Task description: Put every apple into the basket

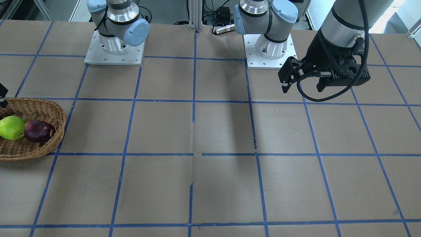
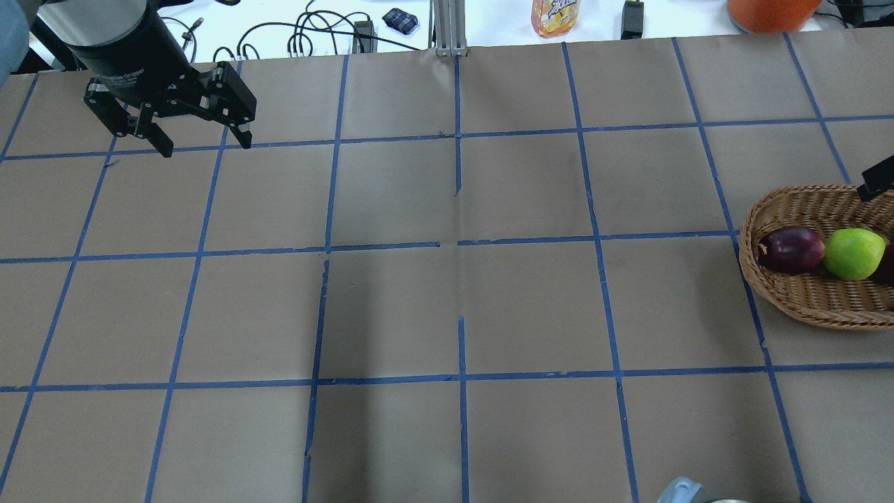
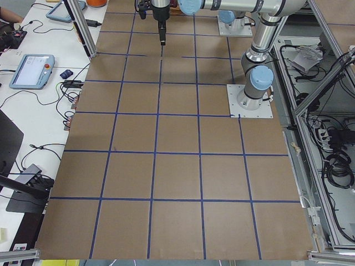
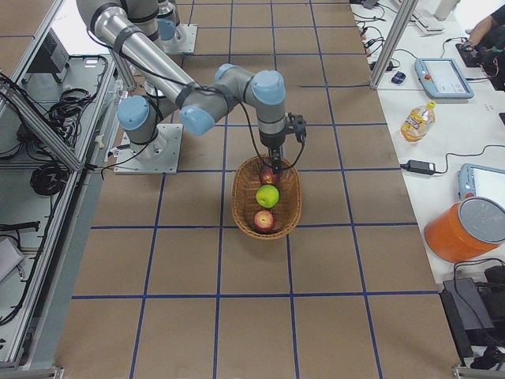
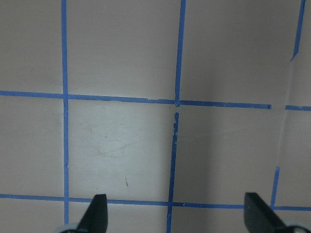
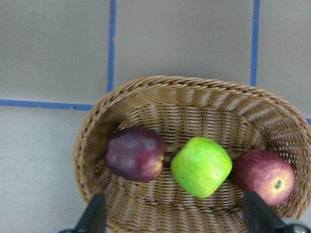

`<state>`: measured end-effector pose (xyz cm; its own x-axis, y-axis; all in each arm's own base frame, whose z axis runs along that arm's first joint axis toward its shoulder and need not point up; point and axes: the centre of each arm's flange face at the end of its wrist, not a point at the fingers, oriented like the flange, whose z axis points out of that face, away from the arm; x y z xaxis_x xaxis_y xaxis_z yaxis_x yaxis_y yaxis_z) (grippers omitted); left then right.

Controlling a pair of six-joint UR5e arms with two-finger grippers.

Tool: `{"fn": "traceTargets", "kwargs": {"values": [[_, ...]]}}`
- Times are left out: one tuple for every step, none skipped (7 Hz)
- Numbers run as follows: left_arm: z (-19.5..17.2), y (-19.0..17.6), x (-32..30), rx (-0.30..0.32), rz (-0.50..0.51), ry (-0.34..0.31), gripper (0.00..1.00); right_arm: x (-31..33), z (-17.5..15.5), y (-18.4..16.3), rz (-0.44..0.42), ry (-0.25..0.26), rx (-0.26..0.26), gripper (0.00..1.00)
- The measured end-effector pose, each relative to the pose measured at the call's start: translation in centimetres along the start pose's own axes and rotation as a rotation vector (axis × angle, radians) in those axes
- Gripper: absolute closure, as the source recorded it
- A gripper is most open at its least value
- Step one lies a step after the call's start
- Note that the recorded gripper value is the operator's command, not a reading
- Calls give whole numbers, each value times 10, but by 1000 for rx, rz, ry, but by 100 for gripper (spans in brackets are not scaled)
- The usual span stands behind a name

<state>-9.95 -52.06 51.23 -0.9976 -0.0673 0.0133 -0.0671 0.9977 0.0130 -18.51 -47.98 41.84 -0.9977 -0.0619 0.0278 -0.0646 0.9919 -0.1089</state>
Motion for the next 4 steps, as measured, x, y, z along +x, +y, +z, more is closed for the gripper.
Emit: {"fn": "traceTargets", "kwargs": {"values": [[0, 0, 0, 0, -1, 0, 0, -22, -46, 1, 57, -26, -30, 0], [0, 0, 0, 0, -1, 0, 0, -35, -72, 4, 114, -45, -56, 0], [0, 0, 0, 0, -2, 0, 0, -53, -86, 1, 131, -50, -63, 0], [0, 0, 0, 0, -3, 0, 0, -90, -95, -10, 144, -46, -61, 0]]}}
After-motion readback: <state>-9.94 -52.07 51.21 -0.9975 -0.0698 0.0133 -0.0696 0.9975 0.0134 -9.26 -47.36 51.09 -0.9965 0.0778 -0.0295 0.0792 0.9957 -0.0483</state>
